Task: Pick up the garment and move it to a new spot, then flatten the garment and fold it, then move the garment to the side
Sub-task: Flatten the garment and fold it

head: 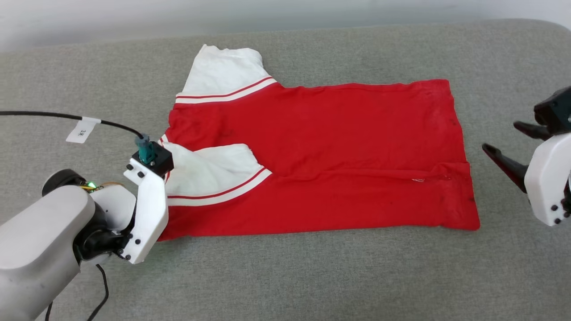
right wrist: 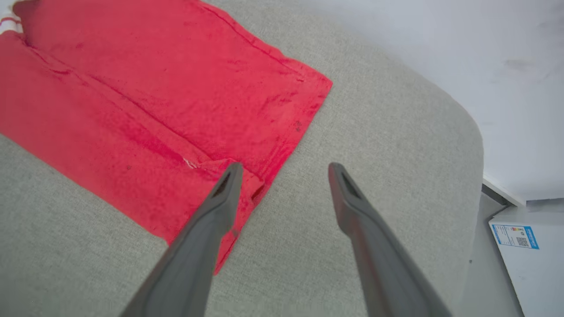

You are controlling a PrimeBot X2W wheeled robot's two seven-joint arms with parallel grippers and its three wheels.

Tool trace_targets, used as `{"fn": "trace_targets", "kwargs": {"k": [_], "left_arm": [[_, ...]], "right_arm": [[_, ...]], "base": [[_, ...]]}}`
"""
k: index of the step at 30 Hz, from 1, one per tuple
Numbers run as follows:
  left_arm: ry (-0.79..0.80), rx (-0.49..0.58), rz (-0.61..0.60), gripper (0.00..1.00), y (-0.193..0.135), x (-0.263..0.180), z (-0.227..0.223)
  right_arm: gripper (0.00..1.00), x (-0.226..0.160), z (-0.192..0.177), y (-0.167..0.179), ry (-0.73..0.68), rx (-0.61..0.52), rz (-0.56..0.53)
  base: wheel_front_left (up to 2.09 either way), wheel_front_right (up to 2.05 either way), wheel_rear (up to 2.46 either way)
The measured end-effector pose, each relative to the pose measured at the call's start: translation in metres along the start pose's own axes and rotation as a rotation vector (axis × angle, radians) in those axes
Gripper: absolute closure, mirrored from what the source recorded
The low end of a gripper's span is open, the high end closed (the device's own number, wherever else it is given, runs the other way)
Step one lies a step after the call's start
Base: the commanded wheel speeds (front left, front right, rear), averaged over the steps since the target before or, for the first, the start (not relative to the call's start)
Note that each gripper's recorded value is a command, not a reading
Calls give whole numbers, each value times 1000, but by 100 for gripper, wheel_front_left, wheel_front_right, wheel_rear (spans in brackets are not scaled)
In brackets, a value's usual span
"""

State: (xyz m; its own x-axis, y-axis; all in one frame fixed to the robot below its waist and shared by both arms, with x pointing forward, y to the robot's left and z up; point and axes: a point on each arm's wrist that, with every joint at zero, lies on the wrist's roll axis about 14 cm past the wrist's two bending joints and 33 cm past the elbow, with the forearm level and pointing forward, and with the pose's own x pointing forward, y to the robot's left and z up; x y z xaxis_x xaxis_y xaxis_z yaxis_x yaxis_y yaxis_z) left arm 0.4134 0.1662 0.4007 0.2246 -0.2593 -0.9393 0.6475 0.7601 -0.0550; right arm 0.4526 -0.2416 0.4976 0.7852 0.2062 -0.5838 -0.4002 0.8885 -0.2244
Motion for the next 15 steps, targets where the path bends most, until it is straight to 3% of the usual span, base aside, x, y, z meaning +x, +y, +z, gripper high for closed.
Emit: {"fn": "trace_targets", "kwargs": {"k": [7, 15], "left_arm": [[-23, 40, 4, 100, -1, -7, 5], [-24, 46, -9, 100, 1, 2, 8]], "right_arm": [[0, -5, -38, 1, 319, -61, 63], [0, 14, -90, 32, 550, 73, 193]], "base": [[0, 0, 0], [0, 0, 0]]}}
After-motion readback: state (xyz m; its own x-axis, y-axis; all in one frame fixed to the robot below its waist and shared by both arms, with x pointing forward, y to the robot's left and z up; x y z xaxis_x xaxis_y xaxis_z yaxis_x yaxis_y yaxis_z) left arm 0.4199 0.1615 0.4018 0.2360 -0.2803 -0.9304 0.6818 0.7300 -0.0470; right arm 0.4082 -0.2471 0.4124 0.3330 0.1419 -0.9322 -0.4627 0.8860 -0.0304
